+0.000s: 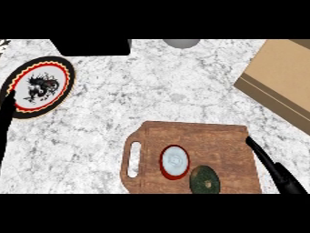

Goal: Pick the squash from the cutting board and place it in the cardboard box

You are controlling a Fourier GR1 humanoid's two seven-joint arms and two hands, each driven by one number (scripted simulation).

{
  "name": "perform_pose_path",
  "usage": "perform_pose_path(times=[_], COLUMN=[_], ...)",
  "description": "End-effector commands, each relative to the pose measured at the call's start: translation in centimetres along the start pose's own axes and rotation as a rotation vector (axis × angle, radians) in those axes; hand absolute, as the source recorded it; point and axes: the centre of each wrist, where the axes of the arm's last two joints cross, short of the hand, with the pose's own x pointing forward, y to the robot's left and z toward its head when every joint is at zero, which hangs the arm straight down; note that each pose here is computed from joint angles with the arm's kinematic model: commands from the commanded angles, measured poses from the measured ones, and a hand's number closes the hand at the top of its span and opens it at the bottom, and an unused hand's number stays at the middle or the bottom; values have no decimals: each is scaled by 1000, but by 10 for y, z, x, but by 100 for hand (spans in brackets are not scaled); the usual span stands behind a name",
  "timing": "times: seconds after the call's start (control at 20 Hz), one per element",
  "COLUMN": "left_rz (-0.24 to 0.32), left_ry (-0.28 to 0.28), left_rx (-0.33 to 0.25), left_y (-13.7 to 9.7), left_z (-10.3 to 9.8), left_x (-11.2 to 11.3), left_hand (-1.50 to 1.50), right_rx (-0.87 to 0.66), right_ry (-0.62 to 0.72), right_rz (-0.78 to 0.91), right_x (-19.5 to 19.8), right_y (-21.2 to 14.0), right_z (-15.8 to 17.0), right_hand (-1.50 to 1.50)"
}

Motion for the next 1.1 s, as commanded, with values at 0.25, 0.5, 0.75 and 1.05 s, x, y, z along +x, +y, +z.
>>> perform_pose_path(times=[0.25,0.5,0.75,1.05], left_rz=[-13,-7,-17,-5], left_ry=[2,12,-18,-3], left_rx=[-18,-5,-20,-8], left_y=[-11,-5,-13,-3], left_z=[-4,-2,-6,5], left_x=[-6,-4,-1,-5], left_hand=[0,0,0,0], right_rx=[250,433,540,603], right_ry=[108,215,315,379], right_rz=[452,550,635,666], right_x=[31,72,86,95], right_y=[-50,-59,-31,-1], right_z=[-25,-39,-82,-102], right_hand=[-150,-150,-150,-150])
